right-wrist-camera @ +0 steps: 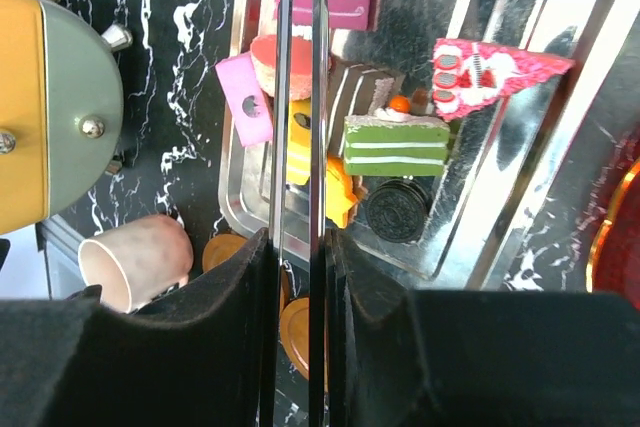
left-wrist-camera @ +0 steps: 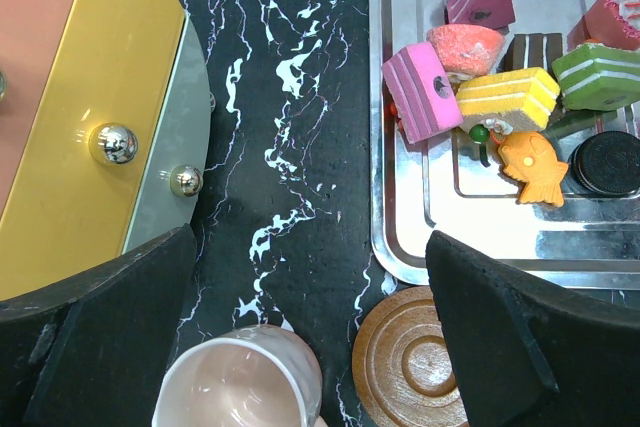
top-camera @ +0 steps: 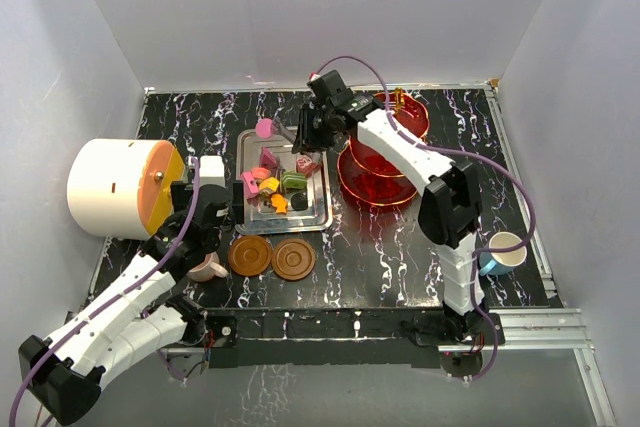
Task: Serve the afternoon tea
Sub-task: Pick up the desert from the tray.
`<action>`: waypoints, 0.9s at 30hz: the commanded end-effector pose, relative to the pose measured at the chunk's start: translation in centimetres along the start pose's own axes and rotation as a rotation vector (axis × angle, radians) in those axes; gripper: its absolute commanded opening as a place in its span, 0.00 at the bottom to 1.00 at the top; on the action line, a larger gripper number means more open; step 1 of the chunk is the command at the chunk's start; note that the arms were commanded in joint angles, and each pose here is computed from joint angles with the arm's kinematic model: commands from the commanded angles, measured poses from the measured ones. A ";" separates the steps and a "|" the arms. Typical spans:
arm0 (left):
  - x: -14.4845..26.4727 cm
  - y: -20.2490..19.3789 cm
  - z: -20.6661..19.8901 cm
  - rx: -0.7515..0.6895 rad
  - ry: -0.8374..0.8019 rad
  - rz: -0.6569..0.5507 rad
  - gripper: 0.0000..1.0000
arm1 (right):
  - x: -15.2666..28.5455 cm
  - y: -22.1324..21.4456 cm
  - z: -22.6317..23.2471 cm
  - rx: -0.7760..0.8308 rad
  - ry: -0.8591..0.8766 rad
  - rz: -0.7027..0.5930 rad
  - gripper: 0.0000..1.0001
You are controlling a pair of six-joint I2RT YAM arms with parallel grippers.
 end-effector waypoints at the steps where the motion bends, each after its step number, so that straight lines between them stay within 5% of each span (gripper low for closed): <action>1: 0.1 0.6 0.3 0.019 0.019 -0.027 0.99 | 3.4 1.5 -0.5 0.022 -0.106 -0.087 0.18; 15: 0.0 0.6 0.2 0.014 0.015 -0.020 0.99 | 1.9 -1.4 -1.9 0.160 -0.291 0.066 0.20; 27: 0.0 0.5 0.1 0.012 0.009 -0.015 0.99 | 0.1 -1.3 -0.8 0.165 -0.190 0.074 0.27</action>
Point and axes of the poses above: each gripper's point midway between its finger pads, its own x axis back along the fingers, its own z axis along the line the jaws close on, y = z × x, the point moved 4 cm from there along x, back along the fingers, and after that the axes turned 10 degrees about x, right-handed, at the moved point
